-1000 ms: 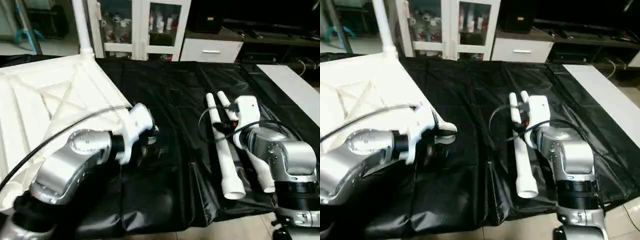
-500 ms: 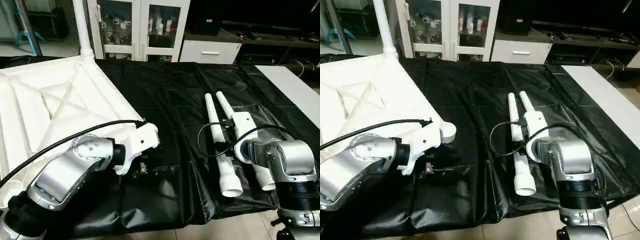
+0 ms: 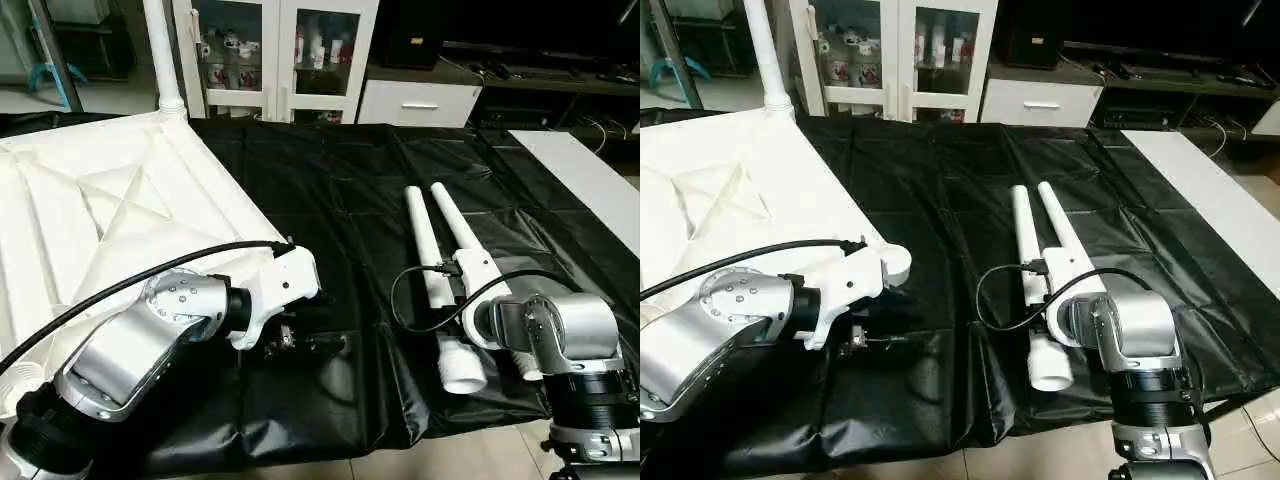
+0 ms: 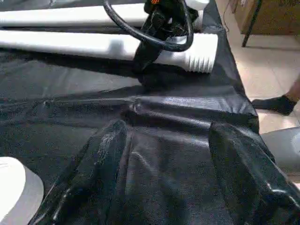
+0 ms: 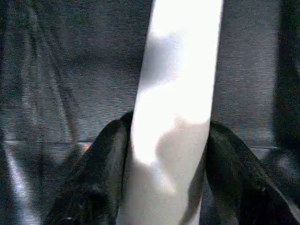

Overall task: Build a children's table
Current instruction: Pick table leg

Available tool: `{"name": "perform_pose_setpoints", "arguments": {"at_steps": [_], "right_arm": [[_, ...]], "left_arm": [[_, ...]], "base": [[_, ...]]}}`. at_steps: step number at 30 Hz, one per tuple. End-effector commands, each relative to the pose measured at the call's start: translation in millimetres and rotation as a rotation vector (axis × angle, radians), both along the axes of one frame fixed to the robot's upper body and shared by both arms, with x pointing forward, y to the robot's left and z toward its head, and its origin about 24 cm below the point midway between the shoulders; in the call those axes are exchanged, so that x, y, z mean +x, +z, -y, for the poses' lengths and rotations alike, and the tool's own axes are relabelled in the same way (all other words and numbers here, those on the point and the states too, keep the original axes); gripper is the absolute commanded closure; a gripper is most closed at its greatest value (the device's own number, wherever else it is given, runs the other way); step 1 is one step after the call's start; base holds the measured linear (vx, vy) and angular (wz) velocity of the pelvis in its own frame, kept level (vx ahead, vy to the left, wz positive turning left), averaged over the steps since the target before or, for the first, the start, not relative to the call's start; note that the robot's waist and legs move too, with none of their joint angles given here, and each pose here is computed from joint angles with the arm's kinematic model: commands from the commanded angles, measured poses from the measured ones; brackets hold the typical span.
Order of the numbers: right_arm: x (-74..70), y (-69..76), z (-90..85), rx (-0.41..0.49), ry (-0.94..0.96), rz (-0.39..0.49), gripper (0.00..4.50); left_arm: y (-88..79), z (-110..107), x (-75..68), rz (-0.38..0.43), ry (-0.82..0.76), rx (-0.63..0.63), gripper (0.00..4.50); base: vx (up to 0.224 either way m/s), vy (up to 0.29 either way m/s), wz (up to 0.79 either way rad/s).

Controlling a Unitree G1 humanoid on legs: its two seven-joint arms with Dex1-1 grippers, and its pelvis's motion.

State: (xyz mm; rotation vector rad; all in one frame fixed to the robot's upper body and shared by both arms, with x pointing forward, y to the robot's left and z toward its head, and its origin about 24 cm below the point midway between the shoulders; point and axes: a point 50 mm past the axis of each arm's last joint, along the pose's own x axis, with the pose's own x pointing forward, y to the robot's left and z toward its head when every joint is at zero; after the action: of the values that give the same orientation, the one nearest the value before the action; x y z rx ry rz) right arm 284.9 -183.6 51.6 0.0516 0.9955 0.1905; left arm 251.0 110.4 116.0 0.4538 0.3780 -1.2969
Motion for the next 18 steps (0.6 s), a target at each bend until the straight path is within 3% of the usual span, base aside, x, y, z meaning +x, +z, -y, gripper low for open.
{"name": "perform_pose_setpoints", "arguments": {"at_steps": [1, 9, 13, 17, 18], "right_arm": [[-2.3, -1.4, 4.9, 0.003, -0.027, -0.011, 2.39], [-3.4, -2.8, 6.1, 0.009, -0.054, 0.0, 2.64], [2.7, 4.3, 7.1, 0.029, -0.092, 0.064, 2.64], [22.4, 46.1, -7.0, 0.135, -0.015, 0.418, 2.64], [25.2, 65.6, -18.1, 0.195, 0.063, 0.556, 2.65]], "left_arm": [[4.6, 3.5, 2.7, 0.036, -0.017, 0.005, 1.37], [5.0, 2.7, 3.8, 0.043, -0.016, 0.002, 1.37], [7.3, 2.8, 7.8, 0.067, 0.018, -0.037, 1.37], [26.7, 8.6, 44.0, 0.144, 0.317, -0.266, 1.37], [35.9, 9.8, 58.5, 0.122, 0.45, -0.379, 1.37]], "base": [[0.0, 0.0, 0.0], [0.0, 0.0, 0.0], [0.0, 0.0, 0.0], [0.0, 0.0, 0.0], [0.0, 0.0, 0.0]]}}
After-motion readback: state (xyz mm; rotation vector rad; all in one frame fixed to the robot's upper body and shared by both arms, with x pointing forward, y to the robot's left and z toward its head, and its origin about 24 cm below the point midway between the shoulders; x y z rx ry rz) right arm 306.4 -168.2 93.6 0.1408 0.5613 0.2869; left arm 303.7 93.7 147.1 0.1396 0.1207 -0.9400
